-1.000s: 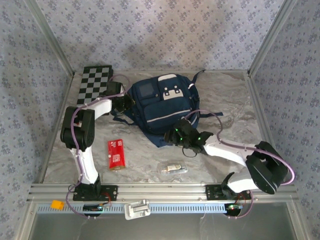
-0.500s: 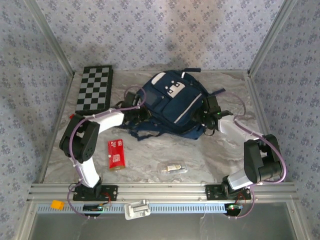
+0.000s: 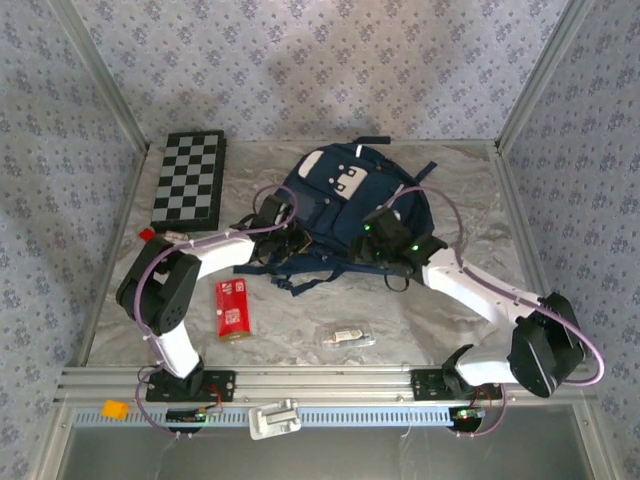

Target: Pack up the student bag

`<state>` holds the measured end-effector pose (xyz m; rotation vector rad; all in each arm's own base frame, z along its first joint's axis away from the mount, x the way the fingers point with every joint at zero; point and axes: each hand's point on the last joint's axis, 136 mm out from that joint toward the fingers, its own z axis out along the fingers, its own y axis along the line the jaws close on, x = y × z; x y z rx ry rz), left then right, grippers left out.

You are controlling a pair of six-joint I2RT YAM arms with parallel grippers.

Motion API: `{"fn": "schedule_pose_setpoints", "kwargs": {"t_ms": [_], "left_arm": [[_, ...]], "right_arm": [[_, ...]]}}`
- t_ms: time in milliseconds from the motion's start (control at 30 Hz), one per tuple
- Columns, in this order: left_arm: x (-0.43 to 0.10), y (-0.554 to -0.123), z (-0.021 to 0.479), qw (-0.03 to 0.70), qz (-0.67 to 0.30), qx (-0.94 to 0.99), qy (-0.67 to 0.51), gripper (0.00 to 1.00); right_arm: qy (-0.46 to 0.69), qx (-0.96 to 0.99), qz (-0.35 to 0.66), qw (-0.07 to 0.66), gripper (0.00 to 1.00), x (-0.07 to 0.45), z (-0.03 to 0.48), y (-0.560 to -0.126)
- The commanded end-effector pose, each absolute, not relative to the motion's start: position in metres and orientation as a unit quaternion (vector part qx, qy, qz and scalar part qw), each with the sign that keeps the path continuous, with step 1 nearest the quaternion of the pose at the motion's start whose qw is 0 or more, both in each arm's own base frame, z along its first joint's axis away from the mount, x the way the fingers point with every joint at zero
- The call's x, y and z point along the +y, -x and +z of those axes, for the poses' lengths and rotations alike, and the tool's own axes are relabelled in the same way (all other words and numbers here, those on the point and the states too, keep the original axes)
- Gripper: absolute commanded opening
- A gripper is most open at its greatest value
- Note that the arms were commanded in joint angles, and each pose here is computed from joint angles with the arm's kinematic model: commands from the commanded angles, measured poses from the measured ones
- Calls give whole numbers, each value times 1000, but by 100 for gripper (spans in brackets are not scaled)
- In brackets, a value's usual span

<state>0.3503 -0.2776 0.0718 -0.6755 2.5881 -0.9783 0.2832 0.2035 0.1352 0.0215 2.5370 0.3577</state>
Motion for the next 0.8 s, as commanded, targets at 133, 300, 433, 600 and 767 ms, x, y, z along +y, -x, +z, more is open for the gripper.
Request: {"fn": "schedule_pose_setpoints", "kwargs": {"t_ms": [133, 300, 433, 600, 767], "left_arm": [[-302, -343, 124, 159, -413, 871, 216, 0], [-305, -337, 133, 166, -426, 862, 219, 0], [-308, -333, 139, 167, -430, 862, 210, 0], [-310, -330, 145, 171, -438, 859, 205, 0], [-309, -327, 144, 171, -434, 861, 203, 0]], "right_arm": [[16, 954, 122, 275, 56, 256, 110, -258], [1, 951, 123, 284, 45, 279, 93, -272], [-4, 941, 114, 317, 41, 291, 89, -281], [-27, 932, 59, 357, 40, 283, 88, -290], [-70, 927, 1, 369, 44, 265, 92, -296]]}}
